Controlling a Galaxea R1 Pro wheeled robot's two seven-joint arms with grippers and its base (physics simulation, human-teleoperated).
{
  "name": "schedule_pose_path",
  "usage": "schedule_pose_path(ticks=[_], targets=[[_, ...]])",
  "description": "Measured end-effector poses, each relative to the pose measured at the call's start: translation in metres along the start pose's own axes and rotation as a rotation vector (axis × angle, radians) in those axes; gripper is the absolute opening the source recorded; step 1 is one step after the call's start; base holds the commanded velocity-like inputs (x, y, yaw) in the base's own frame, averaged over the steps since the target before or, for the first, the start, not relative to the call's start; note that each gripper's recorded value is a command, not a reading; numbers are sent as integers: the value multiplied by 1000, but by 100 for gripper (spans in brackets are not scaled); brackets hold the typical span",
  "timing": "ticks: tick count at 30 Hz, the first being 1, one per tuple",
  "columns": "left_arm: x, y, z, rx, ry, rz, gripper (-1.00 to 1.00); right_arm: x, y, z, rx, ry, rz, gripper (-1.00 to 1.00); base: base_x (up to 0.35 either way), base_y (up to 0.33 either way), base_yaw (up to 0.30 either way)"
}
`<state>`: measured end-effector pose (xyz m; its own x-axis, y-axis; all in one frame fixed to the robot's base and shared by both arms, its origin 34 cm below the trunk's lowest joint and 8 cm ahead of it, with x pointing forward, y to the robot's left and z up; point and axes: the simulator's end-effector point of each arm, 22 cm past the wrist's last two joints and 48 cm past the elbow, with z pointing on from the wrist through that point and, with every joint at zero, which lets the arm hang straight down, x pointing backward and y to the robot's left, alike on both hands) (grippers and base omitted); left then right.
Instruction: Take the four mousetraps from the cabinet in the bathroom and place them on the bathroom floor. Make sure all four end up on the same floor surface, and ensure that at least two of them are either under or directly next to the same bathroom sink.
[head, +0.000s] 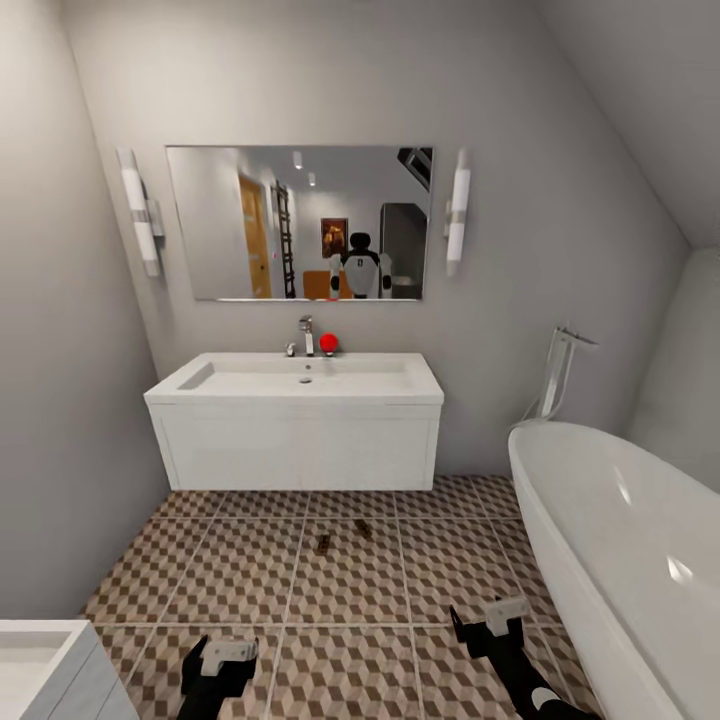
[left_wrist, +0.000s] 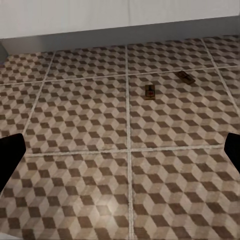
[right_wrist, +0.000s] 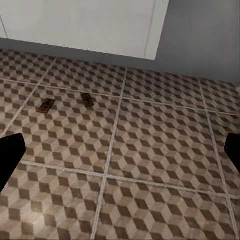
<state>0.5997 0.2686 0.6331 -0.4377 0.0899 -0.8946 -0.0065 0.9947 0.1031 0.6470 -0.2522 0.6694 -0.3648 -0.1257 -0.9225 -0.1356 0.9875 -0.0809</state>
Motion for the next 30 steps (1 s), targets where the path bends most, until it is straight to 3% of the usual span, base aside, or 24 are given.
schedule_pose_path(ticks=[30], targets=[[-65,5,-22,-3,-45,-4,100,-68,-6,-21,6,-47,-4,100,0,0,0]])
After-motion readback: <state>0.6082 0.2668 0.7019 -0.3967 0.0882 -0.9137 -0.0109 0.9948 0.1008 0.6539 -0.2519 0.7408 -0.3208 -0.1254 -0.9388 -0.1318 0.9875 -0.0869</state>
